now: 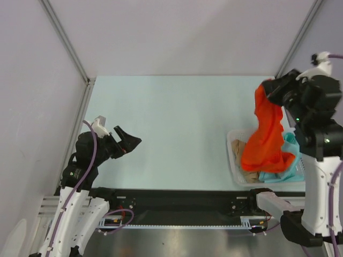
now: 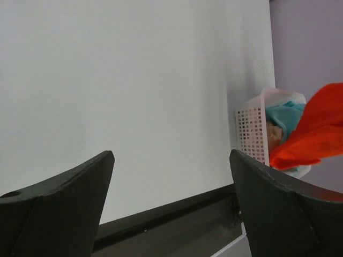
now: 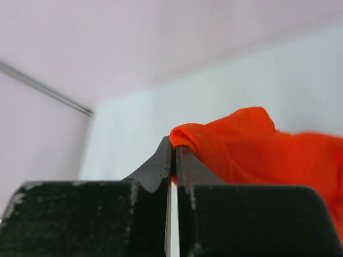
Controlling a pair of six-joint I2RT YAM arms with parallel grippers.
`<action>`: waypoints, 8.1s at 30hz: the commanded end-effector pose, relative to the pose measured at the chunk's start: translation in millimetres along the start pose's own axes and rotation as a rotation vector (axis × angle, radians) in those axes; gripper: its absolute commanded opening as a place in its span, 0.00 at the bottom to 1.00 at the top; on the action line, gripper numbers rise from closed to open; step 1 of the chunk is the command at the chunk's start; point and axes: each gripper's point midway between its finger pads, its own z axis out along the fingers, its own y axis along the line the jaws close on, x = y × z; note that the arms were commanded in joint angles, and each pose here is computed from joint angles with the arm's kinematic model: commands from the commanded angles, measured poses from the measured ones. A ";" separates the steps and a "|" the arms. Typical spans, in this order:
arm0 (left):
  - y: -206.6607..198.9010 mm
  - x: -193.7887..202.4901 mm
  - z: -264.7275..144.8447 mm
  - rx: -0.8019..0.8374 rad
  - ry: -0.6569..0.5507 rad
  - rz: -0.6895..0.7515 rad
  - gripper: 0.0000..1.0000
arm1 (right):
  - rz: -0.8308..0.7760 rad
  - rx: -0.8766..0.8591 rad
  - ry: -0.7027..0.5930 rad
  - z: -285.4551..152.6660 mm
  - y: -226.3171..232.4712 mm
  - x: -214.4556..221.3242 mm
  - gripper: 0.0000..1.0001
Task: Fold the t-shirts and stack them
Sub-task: Grab the tshirt from the pile, then move the tshirt to the center of the board, then flatten the tshirt out
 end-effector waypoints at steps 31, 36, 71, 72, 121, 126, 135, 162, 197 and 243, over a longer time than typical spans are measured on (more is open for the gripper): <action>-16.8 10.6 13.8 0.067 0.107 0.041 0.81 | -0.333 -0.350 0.966 1.7 59.8 306.3 0.73; -37.1 54.6 48.9 0.103 0.298 0.135 0.80 | -0.425 -0.402 1.076 -24.3 47.8 371.1 0.63; 5.1 96.1 135.3 -0.163 0.523 0.516 0.80 | -0.669 -0.236 1.019 -34.0 -0.8 486.0 0.55; 4.4 97.0 135.3 -0.157 0.526 0.518 0.79 | -0.667 -0.236 1.018 -34.1 -0.7 485.9 0.53; -186.5 -314.7 -178.3 -0.220 -1.025 0.488 0.00 | -0.269 -1.655 0.893 -206.7 299.8 202.8 0.00; -206.5 -295.9 -63.0 -0.146 -0.839 0.639 0.00 | -0.106 -1.573 0.907 -162.2 279.6 202.0 0.00; -149.5 -193.3 193.5 -0.221 -0.238 0.722 0.03 | 0.102 -0.804 0.834 -5.0 144.8 241.9 0.19; 135.0 63.7 37.5 -0.877 0.242 0.123 0.99 | -0.487 0.126 0.865 111.1 29.6 386.3 0.71; 137.7 -60.0 159.0 -0.986 0.142 0.178 0.67 | -0.591 0.014 0.838 92.6 -7.5 340.9 0.75; 140.6 30.5 49.4 -0.873 0.121 -0.112 0.00 | -0.395 -0.147 0.990 50.8 8.1 395.5 0.70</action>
